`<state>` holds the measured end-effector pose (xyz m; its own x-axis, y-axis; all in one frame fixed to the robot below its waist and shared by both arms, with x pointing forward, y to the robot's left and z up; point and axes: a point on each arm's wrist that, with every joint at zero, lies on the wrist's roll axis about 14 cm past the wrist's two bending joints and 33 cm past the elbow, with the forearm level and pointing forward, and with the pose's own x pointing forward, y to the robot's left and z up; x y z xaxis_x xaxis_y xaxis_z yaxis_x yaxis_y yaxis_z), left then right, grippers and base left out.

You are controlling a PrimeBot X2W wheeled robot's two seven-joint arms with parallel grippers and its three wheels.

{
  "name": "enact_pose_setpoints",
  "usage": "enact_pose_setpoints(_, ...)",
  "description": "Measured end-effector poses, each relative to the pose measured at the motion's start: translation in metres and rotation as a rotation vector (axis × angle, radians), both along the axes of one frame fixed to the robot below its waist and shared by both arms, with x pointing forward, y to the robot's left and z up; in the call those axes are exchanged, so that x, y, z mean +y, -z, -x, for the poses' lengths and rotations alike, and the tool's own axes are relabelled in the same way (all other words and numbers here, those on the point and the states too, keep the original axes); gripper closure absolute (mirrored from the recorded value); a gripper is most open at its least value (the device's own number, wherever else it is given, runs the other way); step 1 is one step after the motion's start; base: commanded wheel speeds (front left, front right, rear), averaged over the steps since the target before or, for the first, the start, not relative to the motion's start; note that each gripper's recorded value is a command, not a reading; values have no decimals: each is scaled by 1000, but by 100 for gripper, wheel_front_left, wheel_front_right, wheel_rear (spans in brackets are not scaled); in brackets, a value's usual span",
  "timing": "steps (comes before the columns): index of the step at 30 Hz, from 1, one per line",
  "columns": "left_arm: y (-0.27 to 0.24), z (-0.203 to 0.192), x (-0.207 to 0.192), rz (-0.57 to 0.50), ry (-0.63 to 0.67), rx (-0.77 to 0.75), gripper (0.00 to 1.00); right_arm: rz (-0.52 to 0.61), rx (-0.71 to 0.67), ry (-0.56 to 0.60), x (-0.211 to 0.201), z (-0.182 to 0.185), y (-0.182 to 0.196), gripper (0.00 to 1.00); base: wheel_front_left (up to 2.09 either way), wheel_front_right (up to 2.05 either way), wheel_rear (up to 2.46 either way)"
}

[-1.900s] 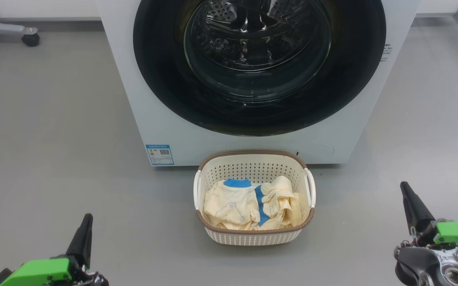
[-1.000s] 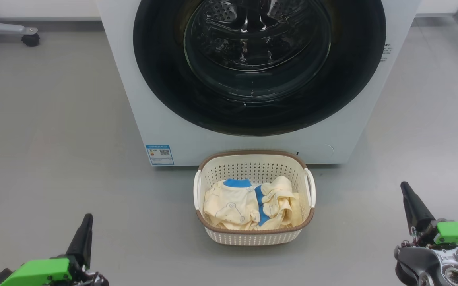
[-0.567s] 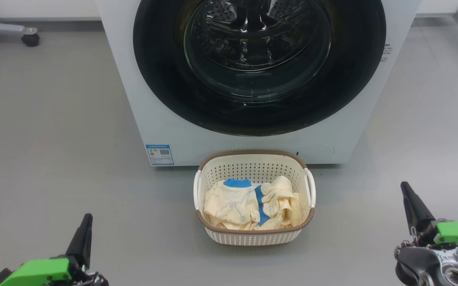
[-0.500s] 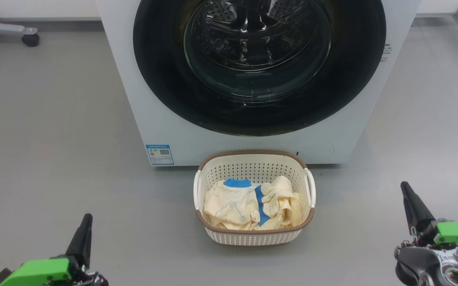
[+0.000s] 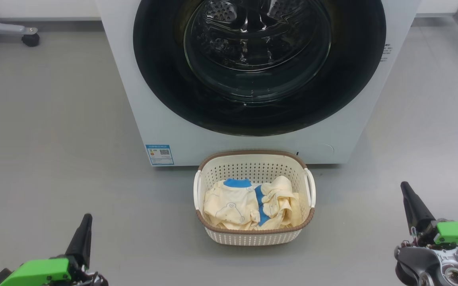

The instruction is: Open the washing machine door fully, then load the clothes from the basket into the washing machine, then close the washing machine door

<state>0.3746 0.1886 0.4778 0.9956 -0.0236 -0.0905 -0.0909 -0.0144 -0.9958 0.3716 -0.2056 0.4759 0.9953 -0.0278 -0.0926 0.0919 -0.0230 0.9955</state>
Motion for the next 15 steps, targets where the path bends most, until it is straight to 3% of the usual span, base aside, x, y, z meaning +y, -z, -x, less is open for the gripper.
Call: enact_pose_setpoints(15, 0, 0, 0, 1, -1, 0, 100, 0, 0, -1, 0, 0, 0, 100, 0, 0, 0)
